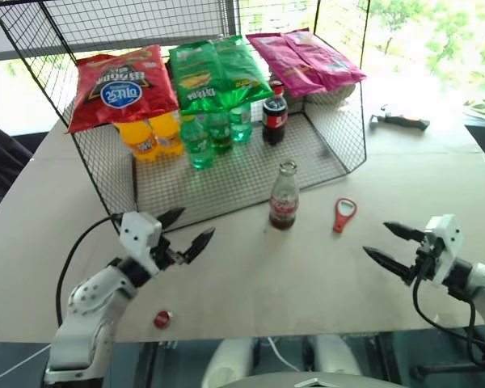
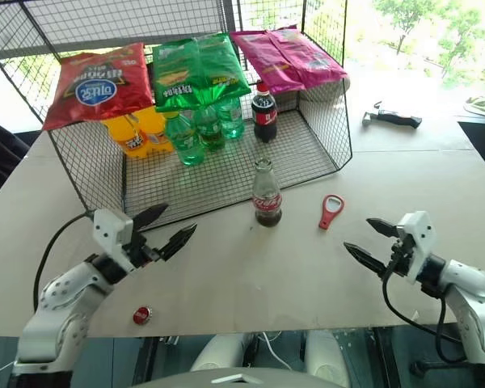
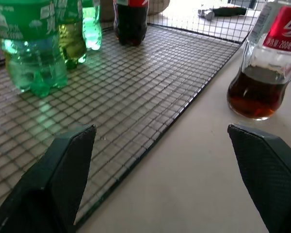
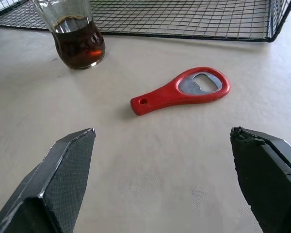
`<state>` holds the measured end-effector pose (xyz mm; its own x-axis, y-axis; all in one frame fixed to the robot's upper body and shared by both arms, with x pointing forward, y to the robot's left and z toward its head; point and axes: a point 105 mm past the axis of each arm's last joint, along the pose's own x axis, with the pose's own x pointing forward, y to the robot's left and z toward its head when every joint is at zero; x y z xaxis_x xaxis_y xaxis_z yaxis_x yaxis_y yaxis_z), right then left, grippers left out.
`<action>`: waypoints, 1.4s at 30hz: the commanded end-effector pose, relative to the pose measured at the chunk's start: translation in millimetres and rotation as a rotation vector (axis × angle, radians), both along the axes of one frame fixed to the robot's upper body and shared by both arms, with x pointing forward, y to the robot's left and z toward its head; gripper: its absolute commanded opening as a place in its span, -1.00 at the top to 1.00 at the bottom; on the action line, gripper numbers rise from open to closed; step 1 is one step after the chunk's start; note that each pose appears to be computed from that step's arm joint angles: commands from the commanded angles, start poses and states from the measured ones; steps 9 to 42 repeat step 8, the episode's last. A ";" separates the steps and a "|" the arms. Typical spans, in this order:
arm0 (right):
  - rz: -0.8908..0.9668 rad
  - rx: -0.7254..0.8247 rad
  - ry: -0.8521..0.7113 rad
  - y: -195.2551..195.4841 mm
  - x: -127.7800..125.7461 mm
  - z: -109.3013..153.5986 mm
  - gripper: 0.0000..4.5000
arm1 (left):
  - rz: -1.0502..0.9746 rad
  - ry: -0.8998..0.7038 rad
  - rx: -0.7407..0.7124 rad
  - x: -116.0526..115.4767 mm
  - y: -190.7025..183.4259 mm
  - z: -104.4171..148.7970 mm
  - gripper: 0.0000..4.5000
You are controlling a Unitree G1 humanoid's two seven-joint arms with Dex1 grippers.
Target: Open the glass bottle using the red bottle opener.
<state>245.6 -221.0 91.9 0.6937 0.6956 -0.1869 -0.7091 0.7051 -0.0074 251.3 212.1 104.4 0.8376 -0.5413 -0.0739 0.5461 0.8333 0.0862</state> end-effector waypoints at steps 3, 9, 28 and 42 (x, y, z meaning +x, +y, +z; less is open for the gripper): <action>0.027 -0.031 -0.066 -15.4 -10.8 4.9 -1.00 | -0.008 0.020 0.014 -13.4 2.0 0.7 -1.00; 0.044 -0.049 -0.069 -20.9 -16.8 -1.0 -1.00 | -0.019 0.061 0.022 -21.7 0.0 -12.5 -1.00; 0.044 -0.049 -0.069 -20.9 -16.8 -1.0 -1.00 | -0.019 0.061 0.022 -21.7 0.0 -12.5 -1.00; 0.044 -0.049 -0.069 -20.9 -16.8 -1.0 -1.00 | -0.019 0.061 0.022 -21.7 0.0 -12.5 -1.00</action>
